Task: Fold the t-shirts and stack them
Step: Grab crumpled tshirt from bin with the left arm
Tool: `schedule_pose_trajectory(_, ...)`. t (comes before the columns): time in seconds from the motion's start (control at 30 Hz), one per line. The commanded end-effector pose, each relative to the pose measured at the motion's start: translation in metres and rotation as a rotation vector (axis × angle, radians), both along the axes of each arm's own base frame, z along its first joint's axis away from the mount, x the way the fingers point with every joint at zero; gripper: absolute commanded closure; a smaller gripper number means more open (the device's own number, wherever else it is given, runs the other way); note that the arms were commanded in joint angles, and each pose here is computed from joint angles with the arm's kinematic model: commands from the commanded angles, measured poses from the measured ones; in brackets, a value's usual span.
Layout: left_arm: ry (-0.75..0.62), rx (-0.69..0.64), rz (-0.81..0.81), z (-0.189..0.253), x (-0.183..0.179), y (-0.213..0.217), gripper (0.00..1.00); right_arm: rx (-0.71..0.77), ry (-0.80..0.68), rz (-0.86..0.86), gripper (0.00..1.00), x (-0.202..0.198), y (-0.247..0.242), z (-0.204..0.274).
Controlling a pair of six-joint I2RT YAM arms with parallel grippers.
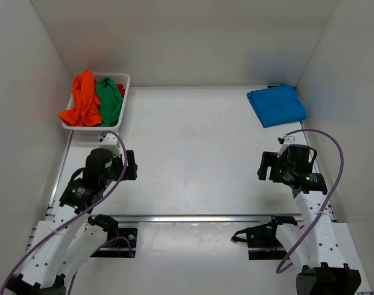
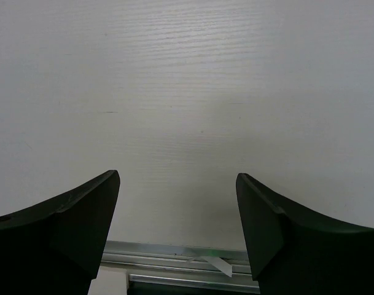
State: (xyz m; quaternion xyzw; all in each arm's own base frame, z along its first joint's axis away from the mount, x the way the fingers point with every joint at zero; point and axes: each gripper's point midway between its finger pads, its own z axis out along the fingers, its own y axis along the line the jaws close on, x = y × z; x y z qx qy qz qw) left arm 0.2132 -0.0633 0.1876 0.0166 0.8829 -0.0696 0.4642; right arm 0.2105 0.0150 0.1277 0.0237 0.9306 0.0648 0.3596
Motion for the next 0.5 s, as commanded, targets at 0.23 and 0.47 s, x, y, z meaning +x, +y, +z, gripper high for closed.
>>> schedule_pose_trajectory(0.23, -0.179, -0.092, -0.108, 0.027, -0.007, -0.017, 0.01, -0.016, -0.057, -0.007, 0.25, 0.009, -0.003, 0.016)
schedule_pose_trajectory(0.47, -0.140, -0.103, -0.307, 0.019, -0.012, -0.049, 0.73, -0.009, -0.052, -0.005, 0.25, 0.009, -0.002, 0.015)
